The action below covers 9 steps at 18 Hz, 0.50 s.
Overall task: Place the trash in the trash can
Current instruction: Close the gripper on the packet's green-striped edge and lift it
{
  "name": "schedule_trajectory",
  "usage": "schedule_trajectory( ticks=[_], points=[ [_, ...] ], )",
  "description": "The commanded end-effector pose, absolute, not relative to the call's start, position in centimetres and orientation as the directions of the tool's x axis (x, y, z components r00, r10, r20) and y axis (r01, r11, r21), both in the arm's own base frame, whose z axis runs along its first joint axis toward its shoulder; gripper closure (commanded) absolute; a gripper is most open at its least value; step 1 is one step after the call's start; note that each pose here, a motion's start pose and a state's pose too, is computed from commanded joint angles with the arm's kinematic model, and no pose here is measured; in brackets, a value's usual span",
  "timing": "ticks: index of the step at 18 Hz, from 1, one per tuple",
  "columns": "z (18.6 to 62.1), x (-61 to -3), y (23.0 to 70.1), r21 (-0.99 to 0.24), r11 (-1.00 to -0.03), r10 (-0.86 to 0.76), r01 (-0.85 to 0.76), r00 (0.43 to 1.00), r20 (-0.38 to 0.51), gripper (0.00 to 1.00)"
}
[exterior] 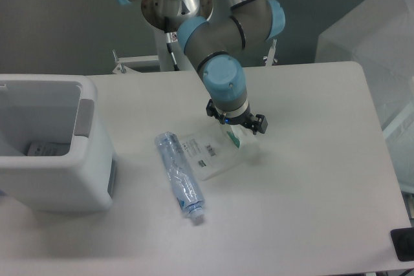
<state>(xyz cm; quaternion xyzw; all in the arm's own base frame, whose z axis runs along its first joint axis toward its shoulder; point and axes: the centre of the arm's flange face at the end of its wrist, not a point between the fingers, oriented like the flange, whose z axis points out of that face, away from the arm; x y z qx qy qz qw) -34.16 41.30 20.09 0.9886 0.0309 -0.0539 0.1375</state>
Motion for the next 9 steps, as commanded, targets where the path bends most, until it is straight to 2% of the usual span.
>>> schedule_trajectory(
  ticks=[1,6,8,9],
  points=[
    [19.77,-34.12,41.36,0.272,-0.958,0.059,0.088,0.992,-0.116,0.03],
    [19.74,-34.16,41.38,0.27,-0.955,0.092,0.123,0.988,-0.125,0.82],
    [19.94,-34.25,41.43,0.268,-0.955,0.092,0.124,0.987,-0.129,0.91],
    [20.21,-34.32,41.51,0.263,-0.957,0.091,0.124,0.987,-0.132,1.0]
  ],
)
